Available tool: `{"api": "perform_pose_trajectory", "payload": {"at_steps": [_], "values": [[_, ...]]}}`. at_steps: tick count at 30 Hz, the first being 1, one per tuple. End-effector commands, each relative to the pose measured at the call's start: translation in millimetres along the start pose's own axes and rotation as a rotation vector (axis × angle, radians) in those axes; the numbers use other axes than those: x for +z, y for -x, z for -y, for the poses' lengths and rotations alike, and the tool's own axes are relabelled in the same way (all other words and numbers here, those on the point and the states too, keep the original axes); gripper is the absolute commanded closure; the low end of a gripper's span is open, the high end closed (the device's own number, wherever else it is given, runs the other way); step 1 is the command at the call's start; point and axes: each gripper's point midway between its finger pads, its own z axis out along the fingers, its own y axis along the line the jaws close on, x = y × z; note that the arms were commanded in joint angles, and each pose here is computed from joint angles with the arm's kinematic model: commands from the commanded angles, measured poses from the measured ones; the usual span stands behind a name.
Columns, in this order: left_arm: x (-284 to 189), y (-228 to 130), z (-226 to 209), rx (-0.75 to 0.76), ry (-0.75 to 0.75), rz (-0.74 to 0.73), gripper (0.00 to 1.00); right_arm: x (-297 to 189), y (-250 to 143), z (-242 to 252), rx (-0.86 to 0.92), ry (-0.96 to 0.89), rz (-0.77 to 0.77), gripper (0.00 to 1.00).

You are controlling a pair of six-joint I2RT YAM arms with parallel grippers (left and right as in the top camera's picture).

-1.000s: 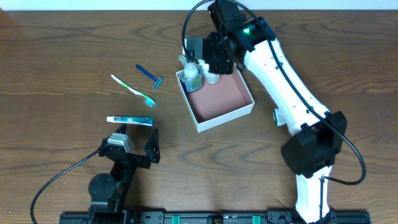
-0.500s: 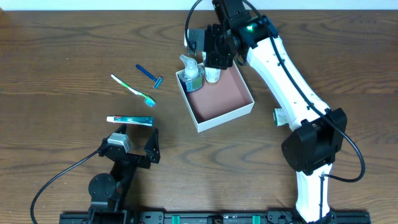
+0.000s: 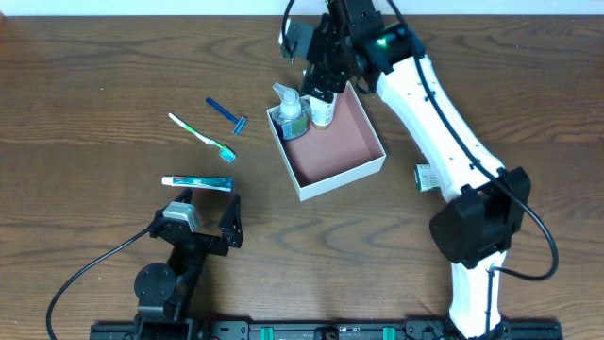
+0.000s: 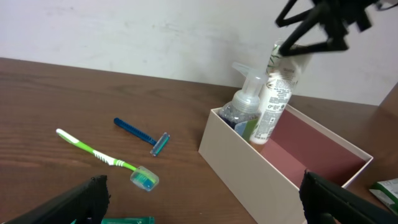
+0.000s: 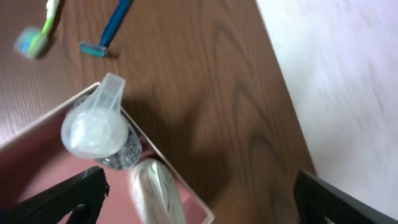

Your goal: Pack container

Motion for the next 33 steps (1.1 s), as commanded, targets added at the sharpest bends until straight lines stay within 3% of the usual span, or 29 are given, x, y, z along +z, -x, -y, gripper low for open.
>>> {"api": "perform_pose_trajectory", "payload": {"at_steps": [1, 7, 9, 13, 16, 33], "values": [[1, -15, -4, 0.004, 0.006, -0.045, 0.02, -57, 10, 19, 0.211, -0.105, 0.029, 0.07], [1, -15, -4, 0.004, 0.006, -0.045, 0.02, -91, -32, 1, 0.388, -0.060, -0.122, 0.24], [1, -15, -4, 0.004, 0.006, -0.045, 0.02, -97, -49, -6, 0.439, -0.035, -0.185, 0.40], [1, -15, -4, 0.004, 0.006, -0.045, 0.02, -102, -83, -25, 0.565, 0.021, -0.326, 0.86], [1, -15, -4, 0.004, 0.006, -0.045, 0.02, -101, -98, -36, 0.628, 0.046, -0.396, 0.98], [1, -15, -4, 0.004, 0.006, -0.045, 0.02, -23, -165, -99, 0.744, 0.217, -0.524, 0.98]]}}
